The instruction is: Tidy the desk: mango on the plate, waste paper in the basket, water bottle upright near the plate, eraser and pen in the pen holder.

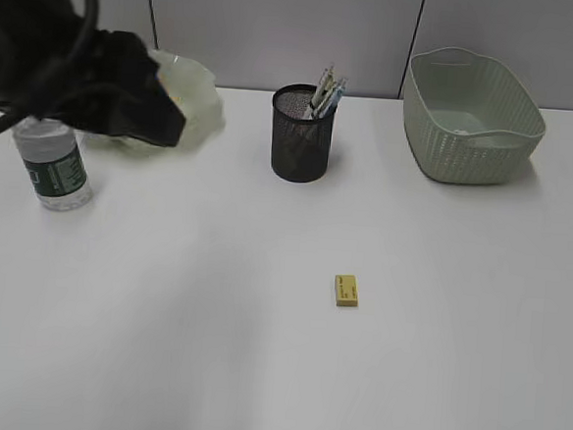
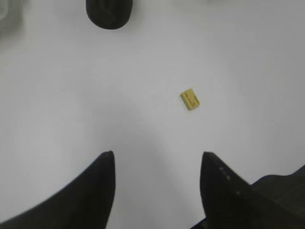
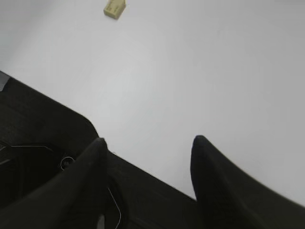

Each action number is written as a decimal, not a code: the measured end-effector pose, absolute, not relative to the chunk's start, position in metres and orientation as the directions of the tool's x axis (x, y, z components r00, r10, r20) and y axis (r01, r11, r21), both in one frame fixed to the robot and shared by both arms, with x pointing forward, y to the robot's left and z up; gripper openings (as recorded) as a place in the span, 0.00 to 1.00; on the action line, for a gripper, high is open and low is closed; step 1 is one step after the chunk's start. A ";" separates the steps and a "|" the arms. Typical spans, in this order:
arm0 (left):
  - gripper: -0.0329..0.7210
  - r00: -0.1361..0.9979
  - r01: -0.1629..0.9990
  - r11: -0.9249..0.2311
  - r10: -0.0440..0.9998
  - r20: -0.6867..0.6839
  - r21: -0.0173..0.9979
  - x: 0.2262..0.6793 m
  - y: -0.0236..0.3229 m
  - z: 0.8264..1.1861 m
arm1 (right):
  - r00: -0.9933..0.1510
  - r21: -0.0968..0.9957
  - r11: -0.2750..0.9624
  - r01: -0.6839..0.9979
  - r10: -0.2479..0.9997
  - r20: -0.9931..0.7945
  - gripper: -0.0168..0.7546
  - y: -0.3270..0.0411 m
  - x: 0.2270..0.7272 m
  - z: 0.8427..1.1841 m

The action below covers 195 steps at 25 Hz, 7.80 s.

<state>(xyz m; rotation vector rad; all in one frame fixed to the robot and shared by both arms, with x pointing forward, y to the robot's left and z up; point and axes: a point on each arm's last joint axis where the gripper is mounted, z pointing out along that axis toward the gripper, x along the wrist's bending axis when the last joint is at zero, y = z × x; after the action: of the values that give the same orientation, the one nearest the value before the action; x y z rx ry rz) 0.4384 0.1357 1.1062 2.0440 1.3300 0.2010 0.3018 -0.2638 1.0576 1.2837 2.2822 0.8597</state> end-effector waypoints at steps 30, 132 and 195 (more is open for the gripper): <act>0.62 0.471 0.872 -0.387 0.830 -0.298 0.301 0.533 -0.039 1.013 | -0.508 0.701 0.382 0.602 0.861 -0.032 0.59 -0.262 0.305 1.055; 0.31 0.257 0.816 -0.144 0.958 -0.127 0.560 0.696 -0.014 1.003 | -0.507 0.703 0.382 0.600 0.861 -0.035 0.59 -0.262 0.305 1.055; 0.54 0.461 0.806 -0.443 0.886 0.054 0.393 0.557 0.085 1.114 | -0.507 0.704 0.382 0.598 0.861 -0.036 0.59 -0.262 0.305 1.055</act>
<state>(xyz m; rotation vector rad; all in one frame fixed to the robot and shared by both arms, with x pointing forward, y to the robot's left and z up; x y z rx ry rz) 0.5571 0.0853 1.1142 2.4028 1.4403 0.3628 0.3055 -0.2621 1.0555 1.2628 2.2486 0.8999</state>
